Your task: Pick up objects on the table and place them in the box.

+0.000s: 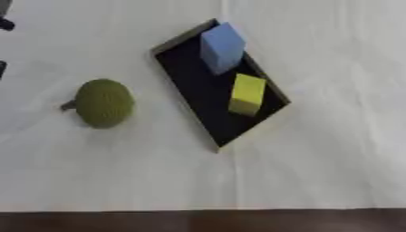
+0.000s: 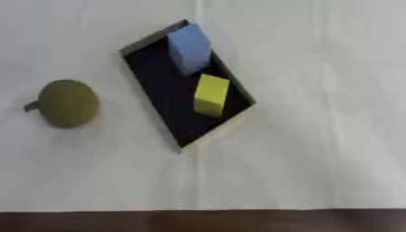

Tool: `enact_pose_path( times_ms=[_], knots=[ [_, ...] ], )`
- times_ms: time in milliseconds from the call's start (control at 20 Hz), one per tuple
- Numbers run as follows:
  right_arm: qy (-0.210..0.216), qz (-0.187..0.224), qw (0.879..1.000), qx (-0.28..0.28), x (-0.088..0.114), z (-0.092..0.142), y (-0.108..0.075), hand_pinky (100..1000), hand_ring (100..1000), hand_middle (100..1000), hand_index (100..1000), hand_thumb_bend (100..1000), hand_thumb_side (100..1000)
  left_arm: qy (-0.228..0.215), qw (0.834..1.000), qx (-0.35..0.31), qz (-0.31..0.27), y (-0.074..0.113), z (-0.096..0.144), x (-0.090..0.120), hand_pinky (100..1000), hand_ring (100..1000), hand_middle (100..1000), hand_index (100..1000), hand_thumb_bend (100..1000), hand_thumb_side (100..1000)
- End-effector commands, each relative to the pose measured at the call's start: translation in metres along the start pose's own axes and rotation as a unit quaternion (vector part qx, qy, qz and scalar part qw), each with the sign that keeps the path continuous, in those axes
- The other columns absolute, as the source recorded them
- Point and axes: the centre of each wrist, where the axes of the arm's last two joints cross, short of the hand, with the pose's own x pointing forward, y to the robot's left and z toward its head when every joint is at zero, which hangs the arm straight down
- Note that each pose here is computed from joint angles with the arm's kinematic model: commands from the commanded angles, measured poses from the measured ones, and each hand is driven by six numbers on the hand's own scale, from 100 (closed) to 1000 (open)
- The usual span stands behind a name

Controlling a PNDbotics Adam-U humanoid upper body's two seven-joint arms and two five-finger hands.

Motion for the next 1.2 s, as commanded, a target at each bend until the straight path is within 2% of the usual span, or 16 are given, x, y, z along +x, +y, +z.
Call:
enact_pose_path(
  times_ms=[50, 300, 800, 1200],
  knots=[
    [-0.011, 0.008, 1.000, -0.010, 0.006, -0.002, -0.008, 870, 822, 675, 809, 100, 489, -0.012, 1.000, -0.019, -0.010, 0.014, -0.007, 0.006, 904, 854, 759, 898, 100, 446],
    [-0.009, 0.001, 1.000, -0.011, 0.006, -0.003, -0.007, 870, 818, 672, 801, 100, 490, -0.040, 0.999, -0.036, 0.000, 0.016, -0.023, 0.016, 907, 856, 758, 897, 100, 479],
    [-0.009, -0.003, 1.000, -0.013, 0.006, -0.003, -0.005, 870, 813, 668, 797, 100, 493, -0.073, 0.993, -0.092, 0.015, 0.008, -0.050, 0.029, 937, 882, 788, 900, 100, 581],
    [-0.005, -0.011, 1.000, -0.012, 0.005, -0.003, -0.002, 869, 805, 660, 791, 100, 495, -0.086, 0.987, -0.134, 0.000, -0.001, -0.061, 0.036, 972, 897, 793, 885, 100, 872]
  ],
)
